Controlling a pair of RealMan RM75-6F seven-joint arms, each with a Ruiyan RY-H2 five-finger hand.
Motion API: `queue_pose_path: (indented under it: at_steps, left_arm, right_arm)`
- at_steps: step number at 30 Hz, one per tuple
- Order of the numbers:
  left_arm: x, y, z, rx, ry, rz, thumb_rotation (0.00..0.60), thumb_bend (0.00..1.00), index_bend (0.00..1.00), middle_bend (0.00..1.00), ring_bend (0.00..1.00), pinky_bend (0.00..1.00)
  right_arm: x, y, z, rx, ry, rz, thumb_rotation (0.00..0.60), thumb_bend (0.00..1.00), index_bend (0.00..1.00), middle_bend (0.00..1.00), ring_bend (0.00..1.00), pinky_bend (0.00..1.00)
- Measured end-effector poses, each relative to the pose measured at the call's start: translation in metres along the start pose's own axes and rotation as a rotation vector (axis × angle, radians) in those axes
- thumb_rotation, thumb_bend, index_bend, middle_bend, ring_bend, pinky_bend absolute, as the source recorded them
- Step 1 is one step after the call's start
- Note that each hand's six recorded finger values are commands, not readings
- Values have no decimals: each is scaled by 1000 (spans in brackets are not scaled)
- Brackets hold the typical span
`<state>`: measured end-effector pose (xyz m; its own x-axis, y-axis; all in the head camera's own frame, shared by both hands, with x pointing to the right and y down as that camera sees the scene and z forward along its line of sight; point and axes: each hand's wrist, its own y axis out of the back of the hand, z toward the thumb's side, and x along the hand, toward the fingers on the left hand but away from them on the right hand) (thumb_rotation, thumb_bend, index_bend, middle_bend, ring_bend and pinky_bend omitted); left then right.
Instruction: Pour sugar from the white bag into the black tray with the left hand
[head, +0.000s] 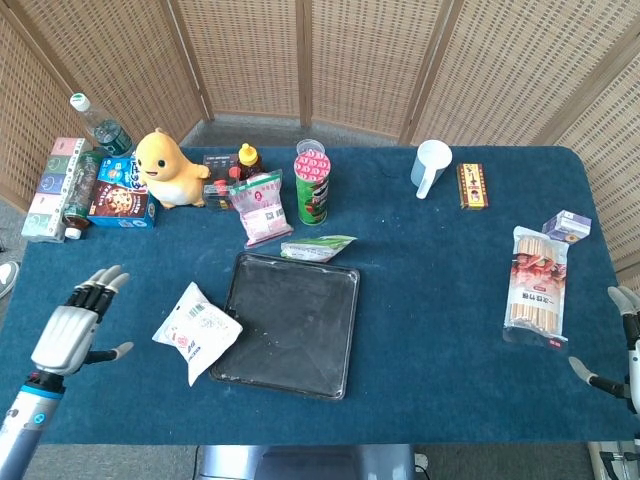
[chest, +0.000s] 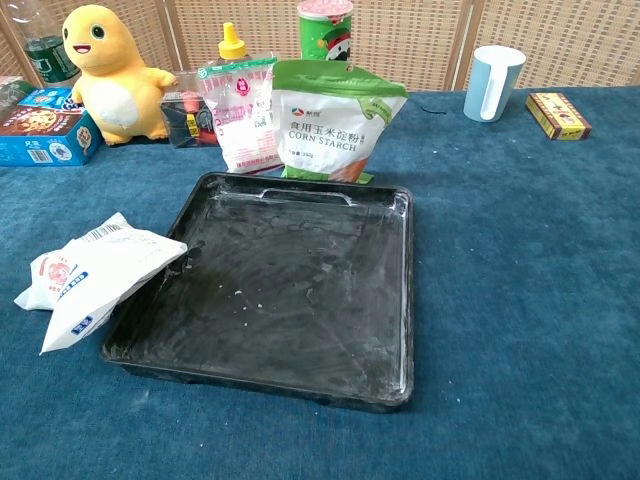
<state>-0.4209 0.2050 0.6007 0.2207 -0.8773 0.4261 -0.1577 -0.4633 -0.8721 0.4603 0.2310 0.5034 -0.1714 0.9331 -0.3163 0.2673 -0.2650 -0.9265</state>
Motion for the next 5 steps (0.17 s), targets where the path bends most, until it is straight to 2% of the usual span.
queue_pose_path:
  at_steps: [5]
  left_arm:
    - [-12, 21, -6, 40, 82, 12, 600, 99, 0, 0, 0, 120]
  right_arm:
    - [1, 1, 1, 22, -2, -18, 600, 16, 0, 0, 0, 16]
